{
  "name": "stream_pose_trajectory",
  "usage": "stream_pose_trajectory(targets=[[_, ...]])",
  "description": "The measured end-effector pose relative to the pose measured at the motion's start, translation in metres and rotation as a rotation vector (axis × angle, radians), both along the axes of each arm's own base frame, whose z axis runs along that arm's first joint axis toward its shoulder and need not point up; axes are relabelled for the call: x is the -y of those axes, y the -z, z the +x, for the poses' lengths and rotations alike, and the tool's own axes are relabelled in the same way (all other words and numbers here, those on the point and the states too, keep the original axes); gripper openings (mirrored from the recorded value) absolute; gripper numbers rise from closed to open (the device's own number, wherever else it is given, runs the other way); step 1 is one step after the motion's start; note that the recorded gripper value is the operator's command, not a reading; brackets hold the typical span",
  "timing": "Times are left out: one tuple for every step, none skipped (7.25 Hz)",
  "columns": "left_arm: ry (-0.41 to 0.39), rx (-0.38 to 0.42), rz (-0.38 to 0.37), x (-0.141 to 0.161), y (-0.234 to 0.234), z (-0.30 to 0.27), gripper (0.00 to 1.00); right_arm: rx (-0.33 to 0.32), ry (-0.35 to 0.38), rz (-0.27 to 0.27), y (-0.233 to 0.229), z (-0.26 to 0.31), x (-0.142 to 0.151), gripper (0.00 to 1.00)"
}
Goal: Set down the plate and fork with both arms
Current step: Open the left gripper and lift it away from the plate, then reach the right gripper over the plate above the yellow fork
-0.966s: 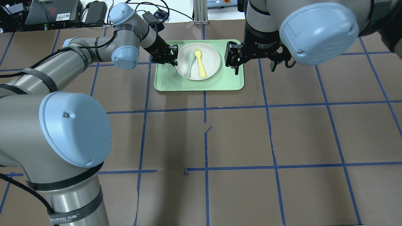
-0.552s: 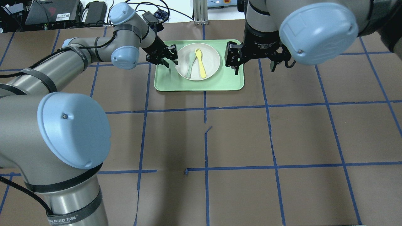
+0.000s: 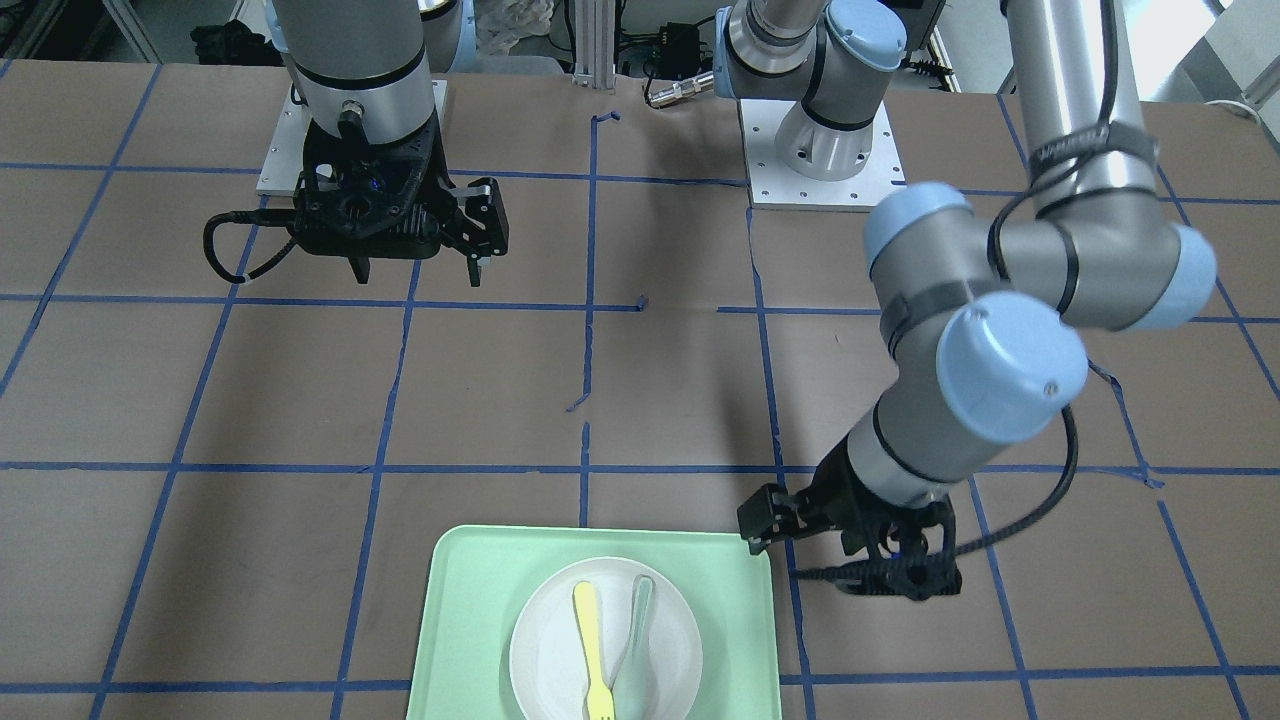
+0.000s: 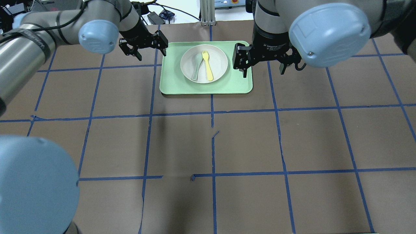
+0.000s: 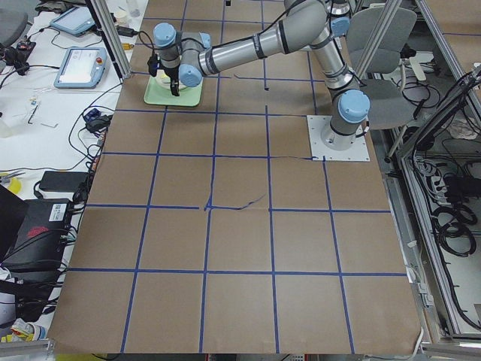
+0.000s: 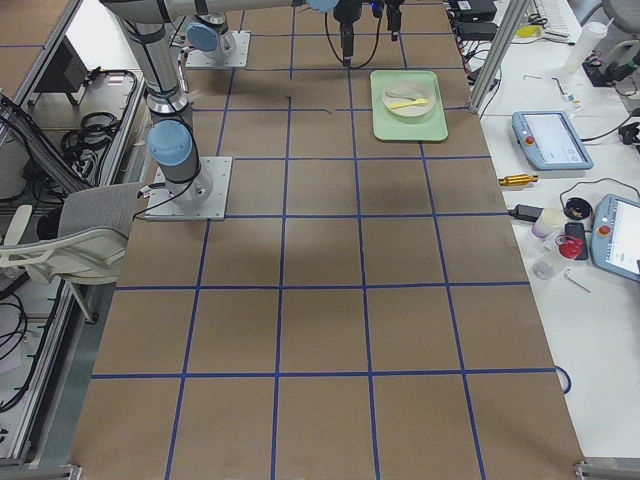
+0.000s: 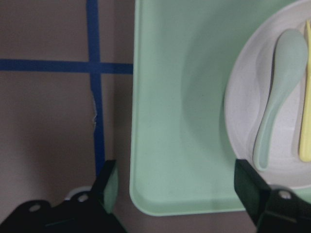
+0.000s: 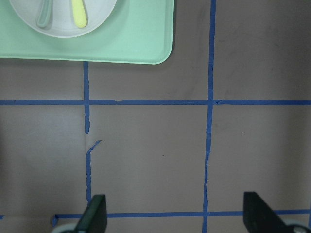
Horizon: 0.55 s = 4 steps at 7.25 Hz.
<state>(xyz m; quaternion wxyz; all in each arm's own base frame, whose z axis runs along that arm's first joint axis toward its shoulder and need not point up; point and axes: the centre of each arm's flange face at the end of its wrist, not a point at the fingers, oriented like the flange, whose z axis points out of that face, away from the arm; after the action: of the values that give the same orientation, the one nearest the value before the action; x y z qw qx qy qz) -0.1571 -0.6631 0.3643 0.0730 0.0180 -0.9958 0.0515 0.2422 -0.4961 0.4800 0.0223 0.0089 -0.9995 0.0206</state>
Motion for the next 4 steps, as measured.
stream_pose_trajectory(targets=[[0.015, 0.044, -0.012, -0.035, -0.043, -0.009, 1.0, 0.0, 0.0, 0.001, 0.0, 0.0, 0.0, 1.0], [0.025, 0.109, -0.016, -0.069, -0.077, -0.018, 1.0, 0.0, 0.0, 0.001, 0.0, 0.0, 0.0, 1.0], [0.026, 0.147, -0.025, -0.1, -0.102, -0.025, 1.0, 0.0, 0.0, -0.001, 0.0, 0.0, 0.0, 1.0], [0.016, 0.161, -0.02, -0.127, -0.109, -0.029, 1.0, 0.001, 0.0, -0.001, 0.0, 0.0, 0.001, 1.0]])
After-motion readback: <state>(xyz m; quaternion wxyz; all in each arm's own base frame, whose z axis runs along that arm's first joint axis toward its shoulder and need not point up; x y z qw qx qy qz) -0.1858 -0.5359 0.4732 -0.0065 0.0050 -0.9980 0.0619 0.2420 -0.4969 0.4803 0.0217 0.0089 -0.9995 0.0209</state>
